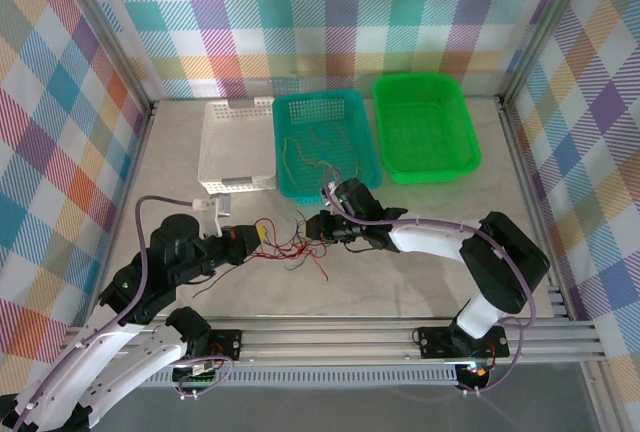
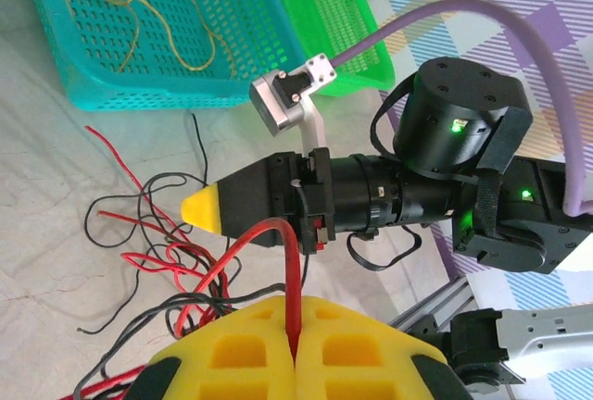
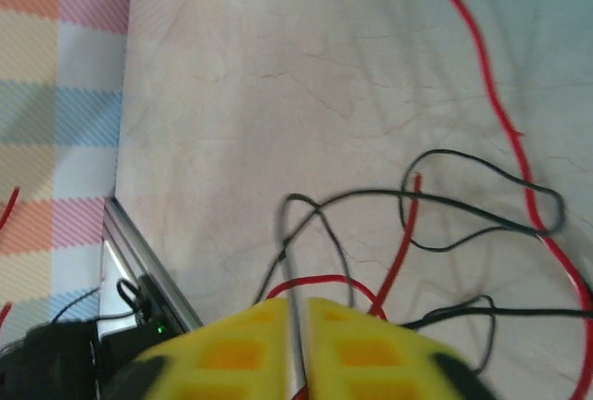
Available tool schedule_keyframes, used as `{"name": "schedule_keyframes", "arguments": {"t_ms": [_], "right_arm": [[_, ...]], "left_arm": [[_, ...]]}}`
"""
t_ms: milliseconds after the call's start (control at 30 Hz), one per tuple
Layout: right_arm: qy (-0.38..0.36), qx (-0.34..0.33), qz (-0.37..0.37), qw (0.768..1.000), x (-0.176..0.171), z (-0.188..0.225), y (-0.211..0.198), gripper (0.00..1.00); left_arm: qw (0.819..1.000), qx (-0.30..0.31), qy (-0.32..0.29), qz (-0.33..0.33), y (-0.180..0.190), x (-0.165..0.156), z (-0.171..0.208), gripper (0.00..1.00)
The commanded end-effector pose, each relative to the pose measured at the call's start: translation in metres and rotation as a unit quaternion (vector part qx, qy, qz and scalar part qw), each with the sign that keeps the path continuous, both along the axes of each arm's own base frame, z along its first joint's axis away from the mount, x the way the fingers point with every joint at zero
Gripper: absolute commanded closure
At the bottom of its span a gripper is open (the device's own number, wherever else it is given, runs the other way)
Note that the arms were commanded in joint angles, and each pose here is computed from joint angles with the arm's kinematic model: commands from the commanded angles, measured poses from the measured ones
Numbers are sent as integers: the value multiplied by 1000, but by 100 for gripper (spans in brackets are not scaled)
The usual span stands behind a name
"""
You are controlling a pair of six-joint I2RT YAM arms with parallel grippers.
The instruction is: Untangle the cables
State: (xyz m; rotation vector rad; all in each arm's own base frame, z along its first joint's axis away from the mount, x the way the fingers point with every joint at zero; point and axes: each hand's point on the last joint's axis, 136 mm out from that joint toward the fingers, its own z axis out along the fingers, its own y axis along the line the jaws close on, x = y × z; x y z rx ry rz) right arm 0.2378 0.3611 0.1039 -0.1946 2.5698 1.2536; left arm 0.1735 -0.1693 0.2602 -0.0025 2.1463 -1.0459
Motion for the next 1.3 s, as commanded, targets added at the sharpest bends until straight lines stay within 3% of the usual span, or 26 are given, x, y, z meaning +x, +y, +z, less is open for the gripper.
{"name": "schedule_keyframes", "arguments": {"t_ms": [0,233,667,1133,1167,1233,1267], "right_arm": [[-26,-40,-33,998,4,6,-20,100],[-79,-142,-105,981,4,19,-91,100],[-143,-186,-205,950,-13,72,-206,100],[-174,-233,-230,929,-25,105,-253,100],[-174,-234,-232,928,-26,107,-255,100],[-173,-221,-222,934,-28,110,-250,100],[-171,-212,-215,938,-28,111,-246,100]], "left_arm": [[1000,6,-9,5,5,-3,2,100],[999,37,-15,30,23,-6,8,100],[993,100,22,57,30,6,-14,100],[982,162,68,71,29,20,-59,100],[981,164,72,71,28,21,-61,99],[981,161,84,62,23,21,-69,84],[982,157,89,56,20,21,-73,81]]}}
